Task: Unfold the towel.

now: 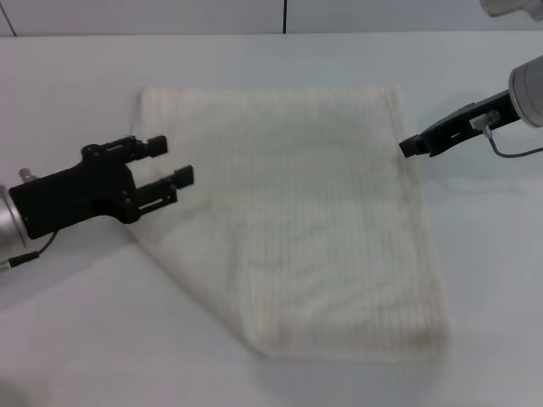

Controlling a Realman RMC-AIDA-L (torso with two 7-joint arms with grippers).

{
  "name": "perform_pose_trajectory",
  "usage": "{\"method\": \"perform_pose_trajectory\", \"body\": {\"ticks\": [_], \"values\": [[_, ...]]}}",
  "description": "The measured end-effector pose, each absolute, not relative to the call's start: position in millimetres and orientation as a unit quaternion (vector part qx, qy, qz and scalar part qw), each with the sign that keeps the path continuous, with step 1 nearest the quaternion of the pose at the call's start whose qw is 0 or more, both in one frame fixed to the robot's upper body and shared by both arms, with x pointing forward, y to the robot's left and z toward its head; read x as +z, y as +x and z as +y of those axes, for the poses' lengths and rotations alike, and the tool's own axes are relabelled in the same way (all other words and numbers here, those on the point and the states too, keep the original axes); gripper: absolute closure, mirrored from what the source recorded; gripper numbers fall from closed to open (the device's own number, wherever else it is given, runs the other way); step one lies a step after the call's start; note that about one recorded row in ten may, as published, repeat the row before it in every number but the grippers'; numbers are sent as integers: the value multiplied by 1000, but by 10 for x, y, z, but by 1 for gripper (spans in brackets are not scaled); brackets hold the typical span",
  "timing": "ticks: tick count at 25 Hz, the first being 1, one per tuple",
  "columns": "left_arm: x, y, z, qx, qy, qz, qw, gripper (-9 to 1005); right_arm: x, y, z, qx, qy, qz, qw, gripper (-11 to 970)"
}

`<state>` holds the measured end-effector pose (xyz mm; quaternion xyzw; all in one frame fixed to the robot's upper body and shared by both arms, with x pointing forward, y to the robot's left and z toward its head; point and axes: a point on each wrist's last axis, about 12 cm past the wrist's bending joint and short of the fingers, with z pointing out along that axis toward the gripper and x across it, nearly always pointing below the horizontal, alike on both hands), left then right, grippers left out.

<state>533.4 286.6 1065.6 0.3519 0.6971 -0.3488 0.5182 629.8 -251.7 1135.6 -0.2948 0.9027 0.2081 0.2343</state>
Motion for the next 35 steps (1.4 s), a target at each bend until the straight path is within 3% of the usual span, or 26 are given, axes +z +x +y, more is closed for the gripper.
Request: {"method": "perform_pose_trajectory", "body": {"ticks": [6, 17, 24, 35], "values": [[10755, 5426, 2733, -357, 398, 704, 467, 362, 11258, 6326, -2516, 200, -280, 908, 239, 960], [10785, 5507, 2616, -362, 404, 701, 462, 363, 11174, 6376, -2471, 189, -271, 910, 250, 960], [10745, 5599, 2315, -392, 408, 696, 441, 363, 11116, 6437, -2393, 179, -272, 911, 252, 960], [10701, 5600, 2223, -397, 415, 698, 428, 366, 11071, 6448, -2328, 172, -278, 911, 251, 960]]}}
